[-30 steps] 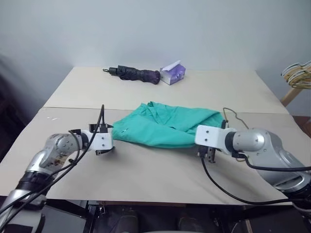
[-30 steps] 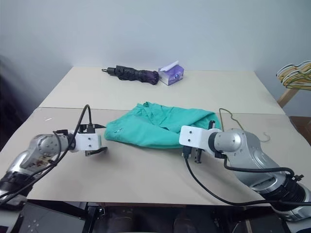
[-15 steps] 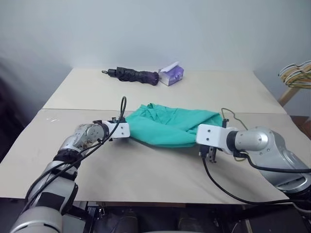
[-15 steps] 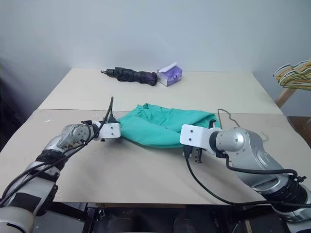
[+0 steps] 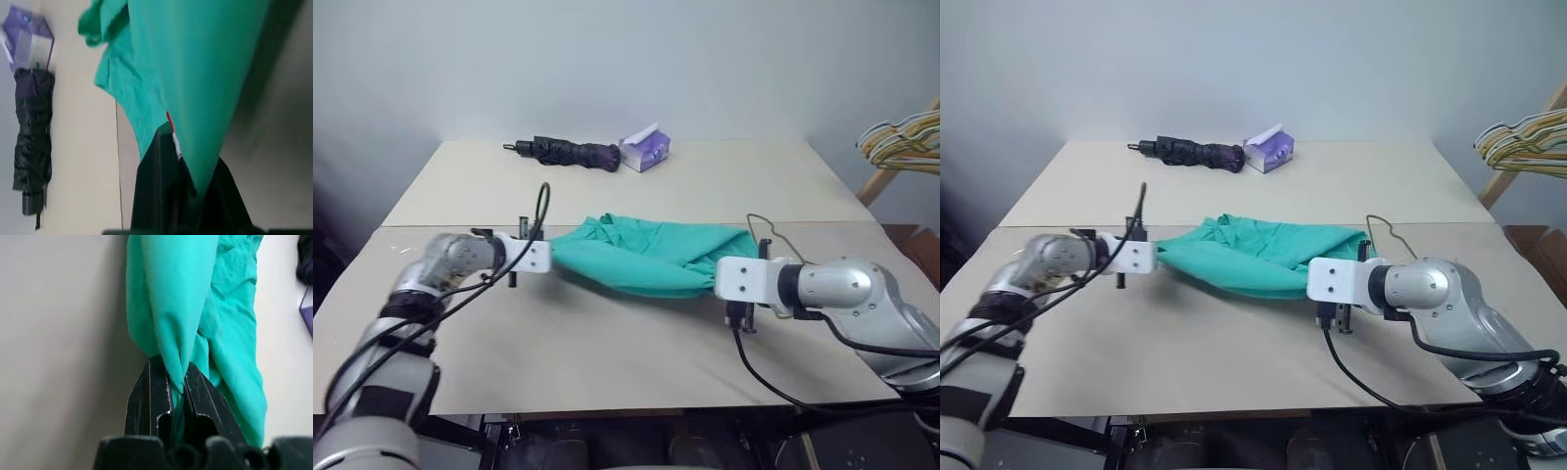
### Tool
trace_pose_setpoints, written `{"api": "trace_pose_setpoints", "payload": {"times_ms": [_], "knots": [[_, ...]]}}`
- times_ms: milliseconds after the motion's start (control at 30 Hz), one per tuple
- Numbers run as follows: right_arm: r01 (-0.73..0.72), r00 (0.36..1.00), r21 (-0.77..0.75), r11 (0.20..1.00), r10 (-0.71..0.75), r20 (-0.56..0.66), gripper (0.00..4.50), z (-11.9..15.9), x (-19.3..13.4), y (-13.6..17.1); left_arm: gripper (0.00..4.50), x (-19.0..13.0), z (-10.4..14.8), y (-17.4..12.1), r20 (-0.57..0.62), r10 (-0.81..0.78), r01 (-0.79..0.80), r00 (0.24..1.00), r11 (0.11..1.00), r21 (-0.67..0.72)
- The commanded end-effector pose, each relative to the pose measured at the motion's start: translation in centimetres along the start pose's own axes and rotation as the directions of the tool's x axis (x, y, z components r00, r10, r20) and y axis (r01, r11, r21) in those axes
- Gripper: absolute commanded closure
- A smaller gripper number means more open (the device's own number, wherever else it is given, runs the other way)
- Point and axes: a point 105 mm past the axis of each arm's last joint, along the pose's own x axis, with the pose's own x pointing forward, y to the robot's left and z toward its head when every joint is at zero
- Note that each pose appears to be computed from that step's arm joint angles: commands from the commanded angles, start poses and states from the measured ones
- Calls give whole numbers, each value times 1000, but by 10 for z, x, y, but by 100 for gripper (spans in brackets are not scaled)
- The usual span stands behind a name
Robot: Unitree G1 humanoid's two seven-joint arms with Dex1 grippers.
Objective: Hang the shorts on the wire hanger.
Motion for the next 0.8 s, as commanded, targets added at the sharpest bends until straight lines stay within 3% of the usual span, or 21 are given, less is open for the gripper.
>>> {"api": "trace_pose_setpoints", "payload": {"times_ms": [33,233,333,400,533,667,733,800], "knots": [[-71,988,-108,992,85,129,450,19,-24,0,448,-39,26,2,103,-63,61,993,998,20],[-293,924,-177,940,325,200,450,26,-52,14,448,-83,64,-27,221,-226,242,949,969,-45],[-309,917,-185,933,344,203,450,22,-54,7,448,-87,71,-24,242,-183,213,953,972,-102],[-254,937,-188,949,289,194,450,17,-47,-13,448,-80,67,-10,228,-76,110,971,983,-143],[-6,990,-192,981,33,138,450,5,-27,-91,448,-74,59,52,169,251,-206,953,948,-242],[279,960,-242,929,-269,72,450,0,-17,-167,448,-83,39,122,3,531,-514,847,821,-249],[452,884,-291,843,-467,21,450,-2,-20,-206,448,-93,28,165,-106,684,-690,721,696,-198],[627,729,-380,680,-684,-19,450,0,-35,-246,448,-116,25,215,-205,847,-872,490,474,-125]]}}
